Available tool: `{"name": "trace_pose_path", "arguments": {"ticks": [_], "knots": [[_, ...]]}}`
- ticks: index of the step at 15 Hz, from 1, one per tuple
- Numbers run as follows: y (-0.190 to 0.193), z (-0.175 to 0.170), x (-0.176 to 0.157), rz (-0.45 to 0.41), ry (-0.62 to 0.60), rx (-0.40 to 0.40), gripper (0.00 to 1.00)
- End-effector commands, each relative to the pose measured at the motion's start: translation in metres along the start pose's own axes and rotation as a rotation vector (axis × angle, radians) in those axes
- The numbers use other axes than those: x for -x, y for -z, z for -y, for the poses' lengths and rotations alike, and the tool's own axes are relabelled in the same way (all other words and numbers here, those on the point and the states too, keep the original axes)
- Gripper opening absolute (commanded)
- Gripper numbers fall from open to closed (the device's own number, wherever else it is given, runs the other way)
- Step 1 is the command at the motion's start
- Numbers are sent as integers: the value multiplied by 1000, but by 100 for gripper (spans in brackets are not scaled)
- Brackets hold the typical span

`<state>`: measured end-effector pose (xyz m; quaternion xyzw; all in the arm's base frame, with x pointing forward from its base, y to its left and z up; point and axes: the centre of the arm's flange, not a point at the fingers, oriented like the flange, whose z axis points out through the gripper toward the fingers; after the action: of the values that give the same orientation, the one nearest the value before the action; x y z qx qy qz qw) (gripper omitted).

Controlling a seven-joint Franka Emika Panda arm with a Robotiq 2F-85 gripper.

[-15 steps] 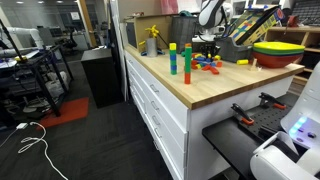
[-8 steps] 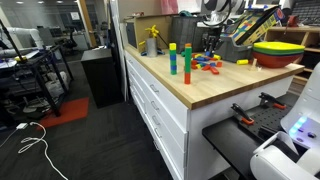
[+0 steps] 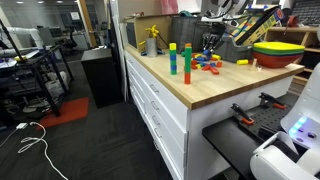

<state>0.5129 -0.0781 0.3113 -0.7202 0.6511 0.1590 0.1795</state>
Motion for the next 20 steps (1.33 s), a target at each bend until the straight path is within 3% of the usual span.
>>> {"name": "trace_pose_path", "arguments": {"ticks": [1, 8, 20], "knots": [[-5, -21, -6, 101, -29, -22, 8], [-34, -42, -13, 263, -48, -71, 8], [-83, -75, -18, 424, -99, 5, 8]]}}
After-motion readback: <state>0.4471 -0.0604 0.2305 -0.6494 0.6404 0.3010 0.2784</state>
